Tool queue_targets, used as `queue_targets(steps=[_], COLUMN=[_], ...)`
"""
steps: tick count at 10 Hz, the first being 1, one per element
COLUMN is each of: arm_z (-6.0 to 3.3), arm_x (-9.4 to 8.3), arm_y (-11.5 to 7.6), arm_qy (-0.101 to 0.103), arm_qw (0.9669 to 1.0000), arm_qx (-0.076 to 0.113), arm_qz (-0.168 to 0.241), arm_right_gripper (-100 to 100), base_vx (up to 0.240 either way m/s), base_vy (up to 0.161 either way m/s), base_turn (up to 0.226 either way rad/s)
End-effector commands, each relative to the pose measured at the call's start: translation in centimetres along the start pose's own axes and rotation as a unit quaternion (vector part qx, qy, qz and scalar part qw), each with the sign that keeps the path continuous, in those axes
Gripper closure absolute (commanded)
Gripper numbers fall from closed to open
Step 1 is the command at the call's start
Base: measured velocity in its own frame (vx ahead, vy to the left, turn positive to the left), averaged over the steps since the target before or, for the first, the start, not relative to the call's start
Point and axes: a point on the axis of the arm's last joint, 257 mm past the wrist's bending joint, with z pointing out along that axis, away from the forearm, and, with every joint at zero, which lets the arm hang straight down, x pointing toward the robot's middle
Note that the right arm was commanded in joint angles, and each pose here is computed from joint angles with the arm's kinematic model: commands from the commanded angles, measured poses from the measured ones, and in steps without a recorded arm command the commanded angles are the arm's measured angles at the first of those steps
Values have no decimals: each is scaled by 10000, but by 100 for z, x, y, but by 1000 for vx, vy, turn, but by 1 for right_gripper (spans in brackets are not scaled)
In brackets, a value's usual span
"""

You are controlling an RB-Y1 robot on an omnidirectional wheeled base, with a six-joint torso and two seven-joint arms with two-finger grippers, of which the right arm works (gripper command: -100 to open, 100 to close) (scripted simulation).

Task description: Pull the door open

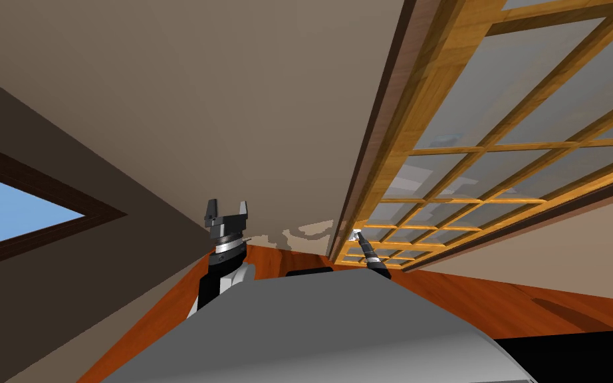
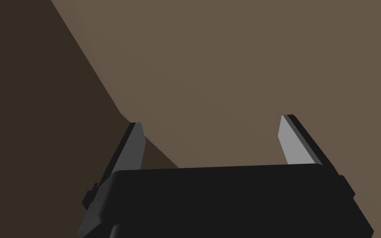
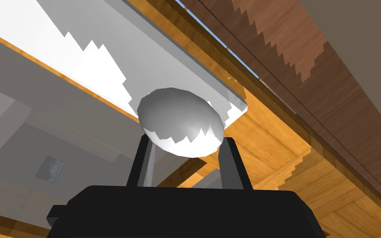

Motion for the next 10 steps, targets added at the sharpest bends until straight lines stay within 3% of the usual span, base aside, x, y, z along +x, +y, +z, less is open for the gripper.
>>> queue_targets(steps=[1, 3, 6, 7, 8, 10], arm_z=[22, 37, 67, 81, 81, 109], arm_x=[28, 20, 4, -4, -4, -18], arm_y=[37, 37, 35, 33, 33, 28], arm_qy=[-7, -37, -99, -131, -130, -192], arm_qw=[9997, 9987, 9946, 9918, 9914, 9845], arm_qx=[-43, -36, -25, -19, -19, -9], arm_qz=[248, 508, 1036, 1268, 1300, 1742], arm_right_gripper=[100, 100, 100, 100, 100, 100], base_vx=[-37, -32, -45, -38, -31, -47], base_vy=[-18, -12, -20, -23, -16, -20], base_turn=[46, 44, 67, 73, 30, 78])
